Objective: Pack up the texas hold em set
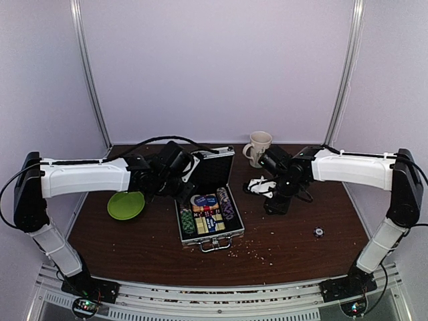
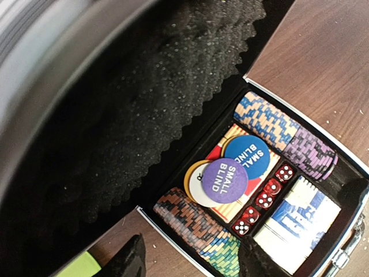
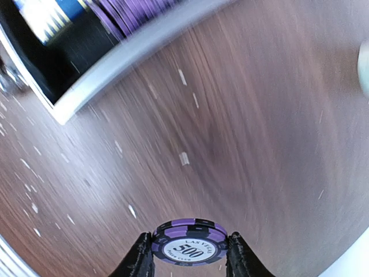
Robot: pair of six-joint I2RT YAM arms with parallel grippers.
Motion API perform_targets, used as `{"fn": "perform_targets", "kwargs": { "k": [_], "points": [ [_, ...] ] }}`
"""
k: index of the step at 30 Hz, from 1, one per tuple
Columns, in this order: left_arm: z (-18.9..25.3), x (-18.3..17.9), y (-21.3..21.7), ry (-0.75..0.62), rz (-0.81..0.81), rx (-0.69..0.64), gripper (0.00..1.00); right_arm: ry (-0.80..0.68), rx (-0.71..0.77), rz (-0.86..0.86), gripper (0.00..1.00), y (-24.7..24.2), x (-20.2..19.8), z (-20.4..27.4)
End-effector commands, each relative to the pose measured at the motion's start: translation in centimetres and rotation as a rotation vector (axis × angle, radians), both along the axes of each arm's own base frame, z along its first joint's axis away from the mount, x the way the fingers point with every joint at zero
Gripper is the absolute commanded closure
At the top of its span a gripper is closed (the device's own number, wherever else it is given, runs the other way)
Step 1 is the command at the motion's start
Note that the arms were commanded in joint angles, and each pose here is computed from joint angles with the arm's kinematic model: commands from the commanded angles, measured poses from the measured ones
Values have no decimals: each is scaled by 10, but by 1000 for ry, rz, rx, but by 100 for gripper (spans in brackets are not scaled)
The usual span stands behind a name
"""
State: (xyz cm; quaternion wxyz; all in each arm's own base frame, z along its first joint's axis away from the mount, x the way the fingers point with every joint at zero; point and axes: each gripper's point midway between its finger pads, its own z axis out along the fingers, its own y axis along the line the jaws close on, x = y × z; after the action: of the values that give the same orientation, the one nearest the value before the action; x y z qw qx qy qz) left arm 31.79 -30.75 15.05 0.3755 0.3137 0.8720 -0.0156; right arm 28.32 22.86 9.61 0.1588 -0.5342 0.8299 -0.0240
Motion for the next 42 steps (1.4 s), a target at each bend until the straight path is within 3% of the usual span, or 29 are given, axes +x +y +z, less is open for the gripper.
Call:
{"fn": "perform_targets", "kwargs": {
  "k": [1,7,16,35,42],
  "points": [
    [1,5,11,4,53,-12,43,-166,65,121,67,57,11,24],
    [-2,8,16,25,74,-33,43,-302,33,269,67,107,2,24],
    [0,9,21,22,80,-32,43,-351,-8,360,67,142,-4,4],
    [-2,14,23,28,80,-33,43,-329,-98,376,65,139,-2,-35],
    [-5,14,21,34,80,-36,43,-334,-118,365,52,138,0,-43]
  ]
}}
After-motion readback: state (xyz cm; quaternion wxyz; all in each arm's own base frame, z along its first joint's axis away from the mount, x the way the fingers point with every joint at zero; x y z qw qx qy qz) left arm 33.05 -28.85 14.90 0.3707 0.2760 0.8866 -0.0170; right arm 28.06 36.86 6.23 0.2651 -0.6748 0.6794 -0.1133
